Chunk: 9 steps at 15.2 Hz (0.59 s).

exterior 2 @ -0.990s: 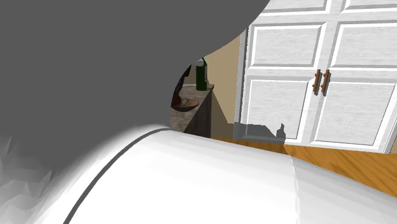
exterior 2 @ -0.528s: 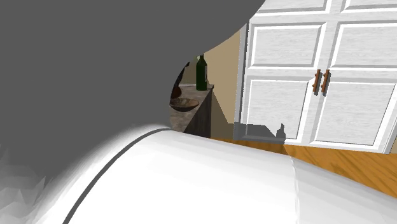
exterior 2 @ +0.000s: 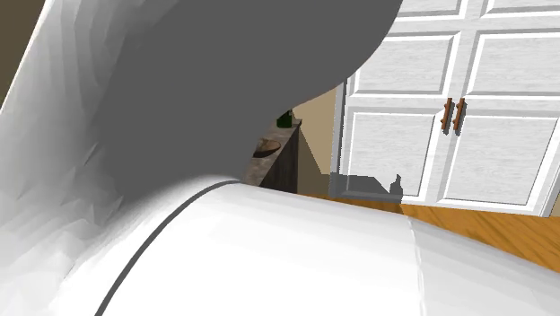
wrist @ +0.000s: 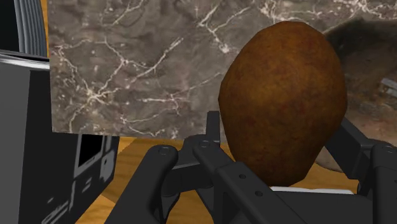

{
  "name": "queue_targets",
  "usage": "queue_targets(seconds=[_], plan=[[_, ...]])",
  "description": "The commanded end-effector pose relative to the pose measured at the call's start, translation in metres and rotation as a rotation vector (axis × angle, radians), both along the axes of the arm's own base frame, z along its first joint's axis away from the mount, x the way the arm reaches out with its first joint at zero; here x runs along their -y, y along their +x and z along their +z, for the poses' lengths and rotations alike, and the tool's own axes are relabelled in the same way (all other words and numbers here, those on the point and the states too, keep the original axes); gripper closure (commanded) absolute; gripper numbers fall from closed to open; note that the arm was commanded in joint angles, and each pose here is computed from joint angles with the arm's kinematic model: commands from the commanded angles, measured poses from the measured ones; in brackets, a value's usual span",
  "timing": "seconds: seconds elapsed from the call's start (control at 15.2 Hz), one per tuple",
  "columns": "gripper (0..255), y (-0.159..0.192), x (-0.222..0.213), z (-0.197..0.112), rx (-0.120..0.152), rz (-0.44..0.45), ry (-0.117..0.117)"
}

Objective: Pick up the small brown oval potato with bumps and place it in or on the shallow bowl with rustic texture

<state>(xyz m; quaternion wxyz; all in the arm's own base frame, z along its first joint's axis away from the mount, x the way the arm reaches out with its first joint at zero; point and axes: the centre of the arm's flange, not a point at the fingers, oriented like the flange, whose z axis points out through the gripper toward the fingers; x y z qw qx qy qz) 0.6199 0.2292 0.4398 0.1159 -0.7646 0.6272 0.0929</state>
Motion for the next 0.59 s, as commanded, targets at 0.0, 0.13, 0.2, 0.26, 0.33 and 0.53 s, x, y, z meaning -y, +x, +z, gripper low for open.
queue_targets(seconds=[0.0,0.13,0.2,0.26,0.33,0.53], plan=[[255,0.03,-0.008,-0.003,0.001,-0.001,-0.002],[255,0.056,-0.012,-0.003,0.001,-0.001,-0.002],[255,0.069,-0.015,-0.003,0.001,-0.002,-0.002],[255,0.082,-0.017,-0.003,0.001,-0.002,-0.002],[255,0.095,-0.019,-0.004,0.001,-0.002,-0.002],[255,0.12,-0.023,-0.014,0.001,-0.002,-0.002]])
